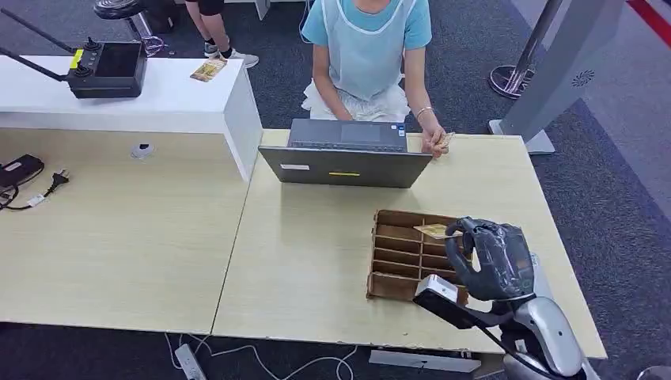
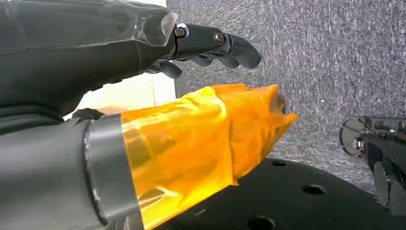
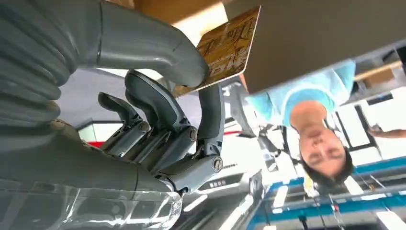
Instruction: Pass the card to the sensor for recognition and then transmit it.
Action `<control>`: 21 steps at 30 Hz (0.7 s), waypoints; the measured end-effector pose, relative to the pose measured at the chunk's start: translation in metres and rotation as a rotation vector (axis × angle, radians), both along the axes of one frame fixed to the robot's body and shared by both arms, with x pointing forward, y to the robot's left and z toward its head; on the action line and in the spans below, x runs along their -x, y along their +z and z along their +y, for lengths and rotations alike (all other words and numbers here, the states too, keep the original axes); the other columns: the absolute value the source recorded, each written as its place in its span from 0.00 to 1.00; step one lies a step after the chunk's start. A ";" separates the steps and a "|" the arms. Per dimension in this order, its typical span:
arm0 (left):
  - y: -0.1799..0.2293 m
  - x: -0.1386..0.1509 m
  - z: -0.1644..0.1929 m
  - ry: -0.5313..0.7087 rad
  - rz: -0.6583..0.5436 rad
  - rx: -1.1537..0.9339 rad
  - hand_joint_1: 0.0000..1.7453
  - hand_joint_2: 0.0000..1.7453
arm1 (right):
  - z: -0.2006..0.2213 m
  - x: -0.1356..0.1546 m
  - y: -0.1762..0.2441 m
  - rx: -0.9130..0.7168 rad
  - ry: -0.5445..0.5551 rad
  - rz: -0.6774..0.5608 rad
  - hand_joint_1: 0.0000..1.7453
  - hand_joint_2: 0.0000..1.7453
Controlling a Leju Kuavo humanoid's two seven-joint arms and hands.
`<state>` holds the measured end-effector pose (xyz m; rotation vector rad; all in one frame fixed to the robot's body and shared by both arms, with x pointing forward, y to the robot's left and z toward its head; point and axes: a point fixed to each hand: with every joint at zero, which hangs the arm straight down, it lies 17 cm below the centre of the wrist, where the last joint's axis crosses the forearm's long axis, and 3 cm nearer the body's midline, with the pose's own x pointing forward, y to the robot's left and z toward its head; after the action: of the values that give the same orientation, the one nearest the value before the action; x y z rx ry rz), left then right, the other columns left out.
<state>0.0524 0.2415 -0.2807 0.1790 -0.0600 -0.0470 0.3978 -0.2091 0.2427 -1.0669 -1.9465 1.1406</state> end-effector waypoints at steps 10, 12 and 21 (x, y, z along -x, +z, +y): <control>0.000 0.000 0.005 -0.013 0.003 -0.006 0.00 0.00 | 0.015 -0.030 0.073 0.022 0.042 -0.154 1.00 1.00; 0.000 0.000 0.006 -0.014 0.003 -0.007 0.00 0.00 | 0.019 -0.035 0.084 0.030 0.046 -0.175 1.00 1.00; 0.000 -0.001 0.006 -0.022 0.003 -0.009 0.00 0.00 | 0.029 -0.059 0.120 0.063 0.057 -0.209 1.00 1.00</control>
<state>0.0533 0.2480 -0.2810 0.1868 -0.0591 -0.0697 0.4567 -0.1804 0.3629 -1.2138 -2.1260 1.1678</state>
